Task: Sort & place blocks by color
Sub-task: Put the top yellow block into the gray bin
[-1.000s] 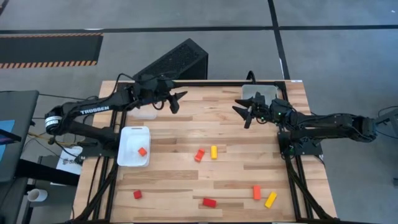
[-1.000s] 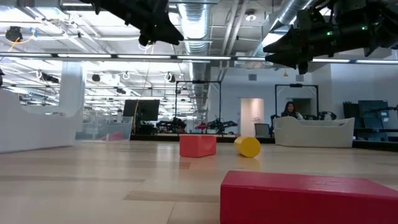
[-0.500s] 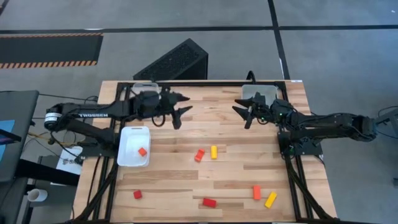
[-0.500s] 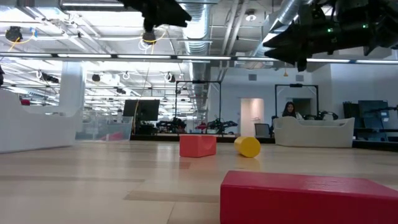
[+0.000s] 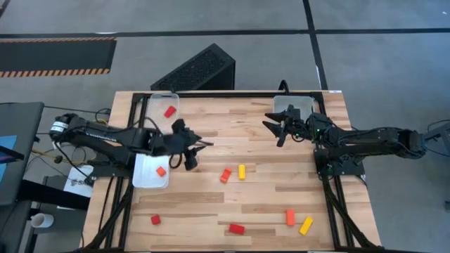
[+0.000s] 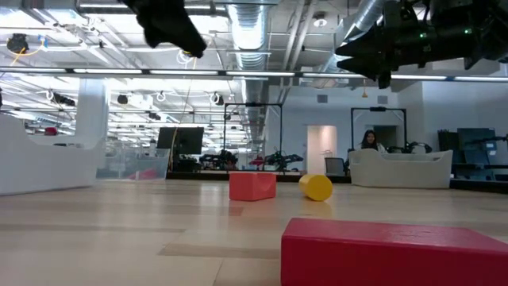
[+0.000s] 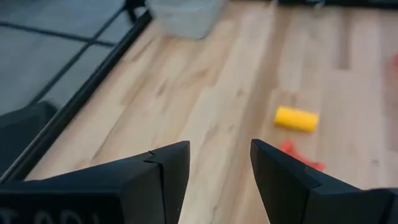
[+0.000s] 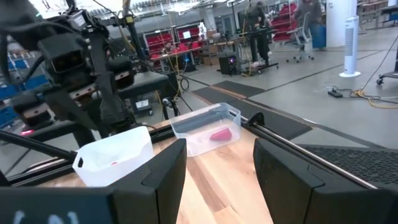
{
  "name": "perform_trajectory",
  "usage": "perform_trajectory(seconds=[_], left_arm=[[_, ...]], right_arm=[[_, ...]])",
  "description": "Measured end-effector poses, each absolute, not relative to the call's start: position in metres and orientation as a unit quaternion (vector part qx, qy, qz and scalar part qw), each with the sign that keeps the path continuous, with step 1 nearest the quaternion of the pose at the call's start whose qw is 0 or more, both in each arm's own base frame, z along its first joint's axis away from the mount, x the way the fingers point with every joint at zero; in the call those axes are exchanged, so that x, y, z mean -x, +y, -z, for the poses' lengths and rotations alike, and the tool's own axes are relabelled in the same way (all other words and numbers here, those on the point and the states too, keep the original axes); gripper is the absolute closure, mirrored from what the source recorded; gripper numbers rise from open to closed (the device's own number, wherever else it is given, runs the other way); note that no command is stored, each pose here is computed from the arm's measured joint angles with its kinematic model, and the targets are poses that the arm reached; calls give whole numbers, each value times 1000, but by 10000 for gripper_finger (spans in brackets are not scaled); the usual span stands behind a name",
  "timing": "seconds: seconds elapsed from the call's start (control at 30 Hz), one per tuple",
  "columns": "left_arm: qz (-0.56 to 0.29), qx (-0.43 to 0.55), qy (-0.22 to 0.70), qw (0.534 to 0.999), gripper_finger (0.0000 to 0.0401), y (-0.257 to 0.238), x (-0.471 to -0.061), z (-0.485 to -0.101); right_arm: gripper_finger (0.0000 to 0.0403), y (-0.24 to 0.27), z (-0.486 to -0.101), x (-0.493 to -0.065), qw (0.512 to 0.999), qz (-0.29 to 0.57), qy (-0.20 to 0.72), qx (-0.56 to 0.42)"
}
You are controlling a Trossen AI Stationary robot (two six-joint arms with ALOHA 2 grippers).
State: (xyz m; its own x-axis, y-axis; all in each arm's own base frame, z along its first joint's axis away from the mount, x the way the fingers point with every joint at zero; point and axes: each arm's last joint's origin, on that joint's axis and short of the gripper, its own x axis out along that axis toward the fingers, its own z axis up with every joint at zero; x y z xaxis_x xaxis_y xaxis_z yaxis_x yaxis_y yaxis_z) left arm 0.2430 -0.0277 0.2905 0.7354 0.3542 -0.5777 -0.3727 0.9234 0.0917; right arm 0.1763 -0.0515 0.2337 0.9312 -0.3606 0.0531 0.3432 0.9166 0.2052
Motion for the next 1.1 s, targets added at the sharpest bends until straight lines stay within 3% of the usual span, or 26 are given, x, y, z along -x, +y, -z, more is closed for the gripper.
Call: perform_trajectory(seconds=[0.27, 0.43, 0.6, 0.77, 0.93, 1.1], left_arm=[[-310, -14, 348, 885, 241, -40, -218, -278], [-250, -4, 313, 916, 241, -41, -209, -263], [-193, 56, 217, 955, 241, -31, -185, -237], [-131, 118, 136, 975, 241, -27, -158, -238], [-95, 130, 139, 977, 241, -30, -145, -249], [-74, 130, 201, 968, 241, -35, -145, -264]], right_arm=[[194, -52, -234, -176, 978, 181, -45, -96], [194, -54, -235, -175, 977, 188, -51, -83], [194, -55, -236, -175, 977, 190, -58, -82], [194, -55, -237, -175, 977, 189, -60, -82], [194, -55, -237, -175, 977, 189, -62, -82], [194, -54, -238, -175, 977, 187, -64, -86]])
